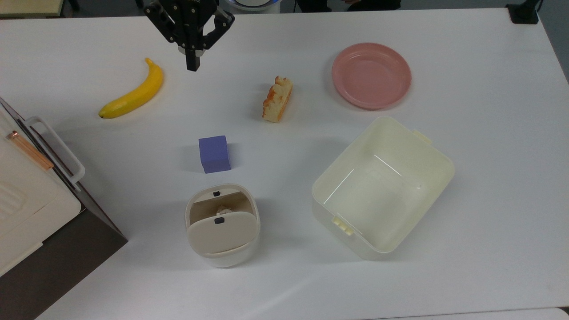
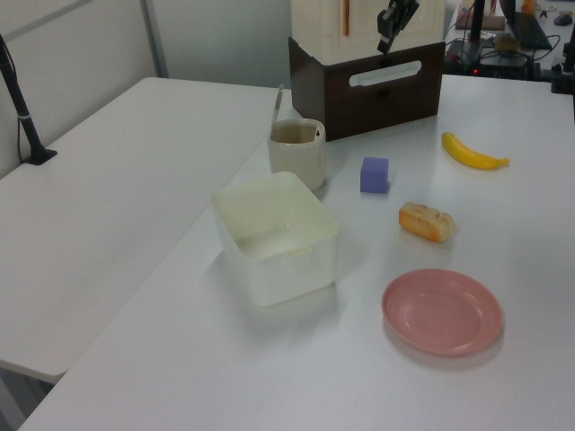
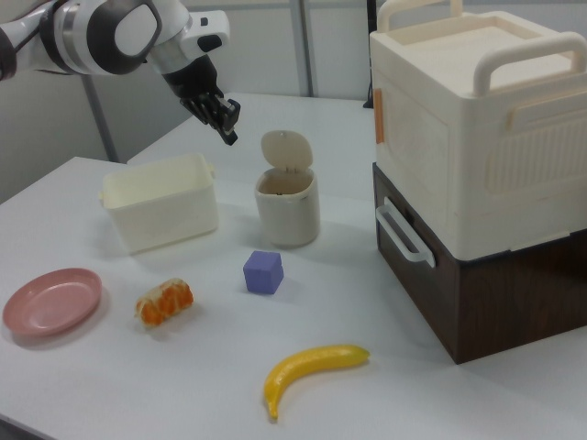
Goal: Close the trash can
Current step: 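Move the gripper toward the open lid of the small trash can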
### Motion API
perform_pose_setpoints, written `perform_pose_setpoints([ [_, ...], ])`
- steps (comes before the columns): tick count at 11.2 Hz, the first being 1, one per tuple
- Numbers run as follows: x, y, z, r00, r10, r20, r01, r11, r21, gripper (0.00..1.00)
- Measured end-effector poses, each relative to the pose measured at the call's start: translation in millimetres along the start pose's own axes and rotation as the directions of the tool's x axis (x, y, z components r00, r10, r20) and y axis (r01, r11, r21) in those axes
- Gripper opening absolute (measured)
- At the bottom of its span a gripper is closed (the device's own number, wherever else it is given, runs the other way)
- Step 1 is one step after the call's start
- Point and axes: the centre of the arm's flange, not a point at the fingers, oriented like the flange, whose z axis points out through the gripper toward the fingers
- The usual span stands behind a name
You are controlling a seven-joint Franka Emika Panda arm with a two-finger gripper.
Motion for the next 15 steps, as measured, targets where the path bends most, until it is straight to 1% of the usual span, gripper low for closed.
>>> perform_pose_setpoints([
  [2, 0, 0, 0, 1.000, 0.000, 0.000, 0.000, 1.000, 0.000, 0.01],
  [3, 7, -2, -2, 0.993, 0.099, -0.060, -0.099, 0.995, 0.005, 0.01],
  [6, 7, -2, 0, 0.993, 0.099, -0.058, -0.099, 0.995, 0.004, 0.01],
  [7, 11, -3, 0, 0.986, 0.146, -0.084, -0.146, 0.989, 0.008, 0.01],
  [15, 11, -3, 0, 0.986, 0.146, -0.084, -0.146, 0.989, 0.008, 0.01],
])
